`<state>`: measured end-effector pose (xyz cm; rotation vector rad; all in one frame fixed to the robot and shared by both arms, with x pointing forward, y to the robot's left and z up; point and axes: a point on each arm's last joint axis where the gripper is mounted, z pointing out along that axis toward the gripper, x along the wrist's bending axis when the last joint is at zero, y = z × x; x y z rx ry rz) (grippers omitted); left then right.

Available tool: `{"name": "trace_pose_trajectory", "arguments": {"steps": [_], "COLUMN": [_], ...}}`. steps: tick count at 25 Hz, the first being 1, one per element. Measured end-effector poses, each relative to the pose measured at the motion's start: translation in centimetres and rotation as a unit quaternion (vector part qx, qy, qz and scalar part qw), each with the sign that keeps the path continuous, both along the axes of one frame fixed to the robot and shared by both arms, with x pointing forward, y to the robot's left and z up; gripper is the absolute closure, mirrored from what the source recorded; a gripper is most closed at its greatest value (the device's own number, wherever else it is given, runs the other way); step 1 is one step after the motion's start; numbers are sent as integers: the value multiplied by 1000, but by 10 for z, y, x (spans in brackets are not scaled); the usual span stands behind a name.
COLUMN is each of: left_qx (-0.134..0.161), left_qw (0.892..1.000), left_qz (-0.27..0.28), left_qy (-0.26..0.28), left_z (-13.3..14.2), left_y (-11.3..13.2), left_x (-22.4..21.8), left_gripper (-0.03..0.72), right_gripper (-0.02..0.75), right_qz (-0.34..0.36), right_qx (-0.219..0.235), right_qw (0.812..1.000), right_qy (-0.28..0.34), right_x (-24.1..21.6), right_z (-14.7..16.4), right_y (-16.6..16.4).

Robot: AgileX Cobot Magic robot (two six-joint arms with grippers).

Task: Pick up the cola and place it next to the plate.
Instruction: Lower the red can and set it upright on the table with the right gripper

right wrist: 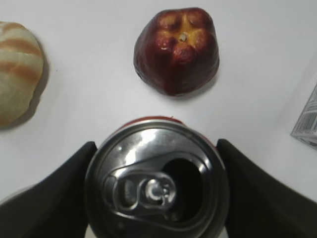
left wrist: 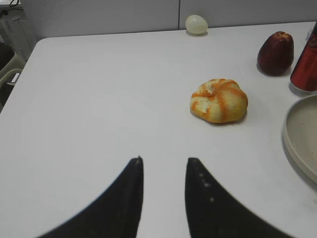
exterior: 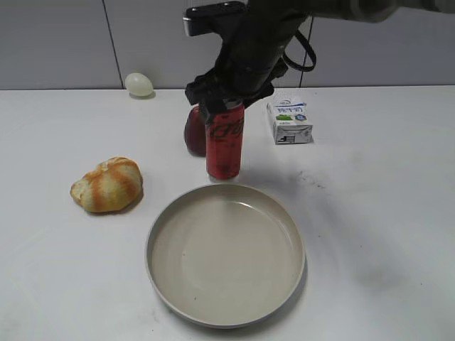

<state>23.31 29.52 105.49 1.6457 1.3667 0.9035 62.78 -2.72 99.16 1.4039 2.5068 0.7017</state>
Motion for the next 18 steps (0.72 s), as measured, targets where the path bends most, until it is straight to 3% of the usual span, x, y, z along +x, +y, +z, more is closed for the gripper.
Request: {"name": "trace_pose_trajectory", "arguments": {"steps": [4,8,12,18], "left_qx": [0,0,0,0], "left_qw": [1000,1000,1000,1000], "left_qz": [0,0,0,0], "left_qy": [0,0,0,0], "left_z": [0,0,0,0], "left_y": [0,0,0,0], "left_x": [0,0,0,0], "left_gripper": [457,457,457,457], "right_gripper": [191,90,79,78], "right_qz": [0,1,1,-6], "right_qx": [-8,-11,-14,24], "right_qw": [1000,1000,1000,1000], "right_qy": [12,18,23,-13], "right_x": [0,-1,-2,10], "right_z": [-8,-8,-7,38], "right_y": [0,0,0,5]}}
